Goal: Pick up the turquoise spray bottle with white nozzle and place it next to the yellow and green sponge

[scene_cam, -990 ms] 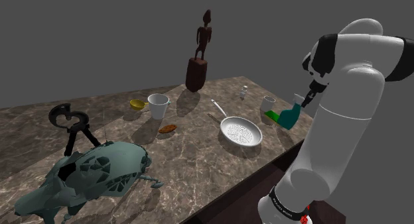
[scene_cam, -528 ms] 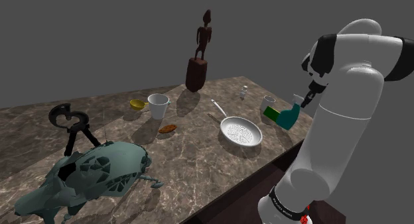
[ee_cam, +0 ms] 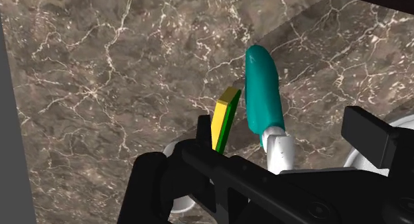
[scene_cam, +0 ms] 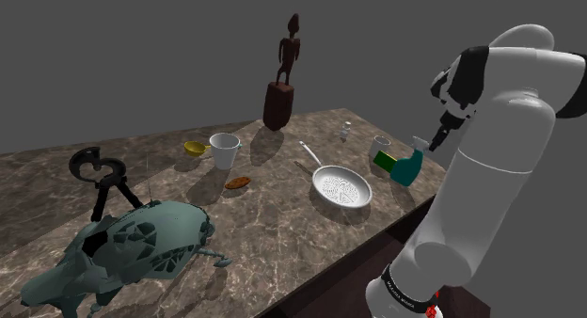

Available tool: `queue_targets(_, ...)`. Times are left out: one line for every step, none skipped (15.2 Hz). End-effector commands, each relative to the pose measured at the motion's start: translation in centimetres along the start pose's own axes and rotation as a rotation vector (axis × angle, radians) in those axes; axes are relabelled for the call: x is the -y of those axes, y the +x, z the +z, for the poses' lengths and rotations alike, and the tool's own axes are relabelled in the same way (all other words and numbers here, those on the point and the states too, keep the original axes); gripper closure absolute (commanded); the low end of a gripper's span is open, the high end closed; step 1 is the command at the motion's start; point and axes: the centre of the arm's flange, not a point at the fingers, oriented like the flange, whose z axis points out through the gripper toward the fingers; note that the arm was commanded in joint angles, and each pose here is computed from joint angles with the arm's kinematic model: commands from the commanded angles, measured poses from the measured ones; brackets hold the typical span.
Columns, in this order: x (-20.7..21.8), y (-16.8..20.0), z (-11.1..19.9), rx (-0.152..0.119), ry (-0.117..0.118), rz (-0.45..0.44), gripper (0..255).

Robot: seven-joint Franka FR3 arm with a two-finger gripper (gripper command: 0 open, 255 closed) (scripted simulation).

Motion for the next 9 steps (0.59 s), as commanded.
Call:
queue_targets(-0.1, 0.0, -2.4, 0.002, 0.001, 0.0, 0)
queue_targets(-0.1, 0.0, -3.4, 0.002, 0.001, 0.0, 0)
queue_targets(-0.1, 0.0, -3.4, 0.002, 0.001, 0.0, 0)
queue_targets(-0.1, 0.0, -3.4, 0.002, 0.001, 0.0, 0)
queue_targets(-0.1, 0.0, -3.4, 0.002, 0.001, 0.0, 0)
queue_targets(-0.1, 0.0, -3.4, 0.002, 0.001, 0.0, 0)
queue_targets(-0.1, 0.0, -3.4, 0.002, 0.001, 0.0, 0)
queue_targets(-0.1, 0.0, -3.4, 0.002, 0.001, 0.0, 0)
queue_targets(-0.1, 0.0, -3.4, 0.002, 0.001, 0.0, 0)
